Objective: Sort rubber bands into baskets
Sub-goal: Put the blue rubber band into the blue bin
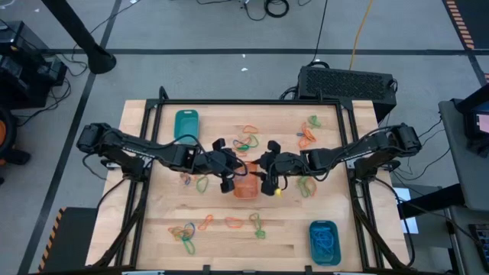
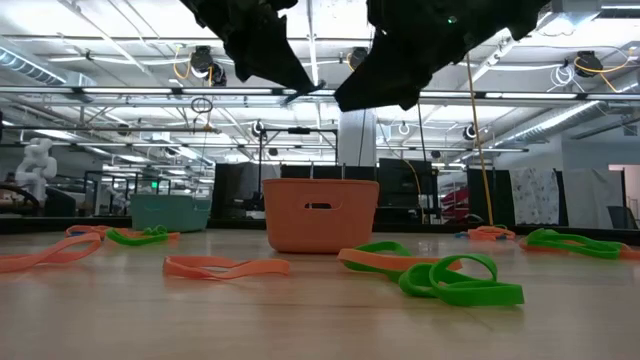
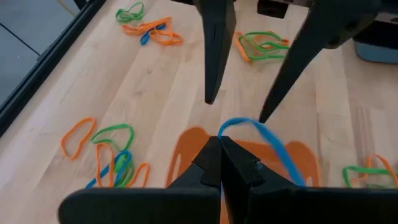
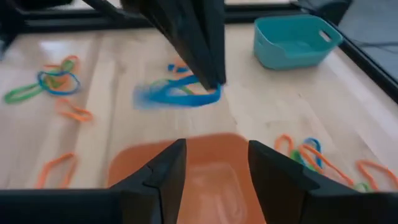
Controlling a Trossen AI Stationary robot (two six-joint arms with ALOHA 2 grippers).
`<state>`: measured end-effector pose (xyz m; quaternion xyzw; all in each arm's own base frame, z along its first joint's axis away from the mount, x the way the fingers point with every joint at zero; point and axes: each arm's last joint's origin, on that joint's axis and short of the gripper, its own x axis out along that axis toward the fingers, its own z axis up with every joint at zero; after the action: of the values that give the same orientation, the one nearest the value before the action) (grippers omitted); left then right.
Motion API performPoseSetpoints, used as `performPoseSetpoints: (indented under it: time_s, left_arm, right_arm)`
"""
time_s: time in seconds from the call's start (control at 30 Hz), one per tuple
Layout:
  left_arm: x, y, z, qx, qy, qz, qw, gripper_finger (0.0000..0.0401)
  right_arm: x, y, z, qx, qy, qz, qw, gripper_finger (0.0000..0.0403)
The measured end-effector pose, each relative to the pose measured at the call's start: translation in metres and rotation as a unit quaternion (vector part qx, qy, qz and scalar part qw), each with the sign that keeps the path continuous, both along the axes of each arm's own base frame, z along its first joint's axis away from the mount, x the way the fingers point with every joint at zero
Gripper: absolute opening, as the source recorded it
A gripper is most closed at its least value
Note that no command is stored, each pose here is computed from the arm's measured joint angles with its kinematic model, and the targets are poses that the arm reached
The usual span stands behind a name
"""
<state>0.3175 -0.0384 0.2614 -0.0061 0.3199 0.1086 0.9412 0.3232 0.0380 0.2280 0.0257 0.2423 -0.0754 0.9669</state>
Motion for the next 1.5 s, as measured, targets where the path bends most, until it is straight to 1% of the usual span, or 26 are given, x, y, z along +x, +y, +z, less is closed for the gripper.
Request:
performPoseSetpoints:
  time_s: [0.13, 0.43, 0.77, 0.9, 1.27, 1.37, 1.43, 1.5]
  left_arm:
    - [0.0, -0.003, 0.0, -0.006, -0.002, 0.0, 1.0, 0.0002]
    - [0.003, -0.004, -0.001, -0.009, -0.01, 0.001, 1.0, 0.0002]
    - [0.015, -0.006, -0.019, -0.009, 0.006, -0.004, 1.0, 0.0002]
    - [0.016, -0.006, -0.018, -0.01, -0.001, -0.006, 1.0, 0.0002]
    - [0.018, -0.007, -0.012, -0.002, -0.027, -0.025, 0.999, 0.0002]
    - [0.018, -0.007, -0.012, -0.002, -0.026, -0.025, 0.999, 0.0002]
    - [0.018, -0.007, -0.013, -0.002, -0.026, -0.025, 0.999, 0.0002]
    - [0.018, -0.007, -0.013, -0.001, -0.025, -0.025, 0.999, 0.0002]
  right_arm:
    - [0.002, 0.002, 0.004, 0.007, -0.022, 0.028, 0.999, 0.0164]
    - [0.003, 0.001, 0.005, 0.017, -0.028, 0.022, 0.999, 0.0164]
    - [0.003, 0.001, 0.005, 0.022, -0.026, 0.016, 0.999, 0.0164]
    - [0.001, 0.001, 0.002, 0.02, -0.013, 0.015, 1.0, 0.0164]
    - [0.001, 0.0, 0.002, 0.017, -0.012, 0.015, 1.0, 0.0163]
    - [0.001, 0.0, 0.002, 0.009, -0.01, 0.019, 1.0, 0.0149]
    - [0.001, 0.0, 0.001, 0.004, -0.006, 0.022, 1.0, 0.0127]
    - [0.001, 0.0, 0.001, 0.0, -0.003, 0.023, 1.0, 0.0096]
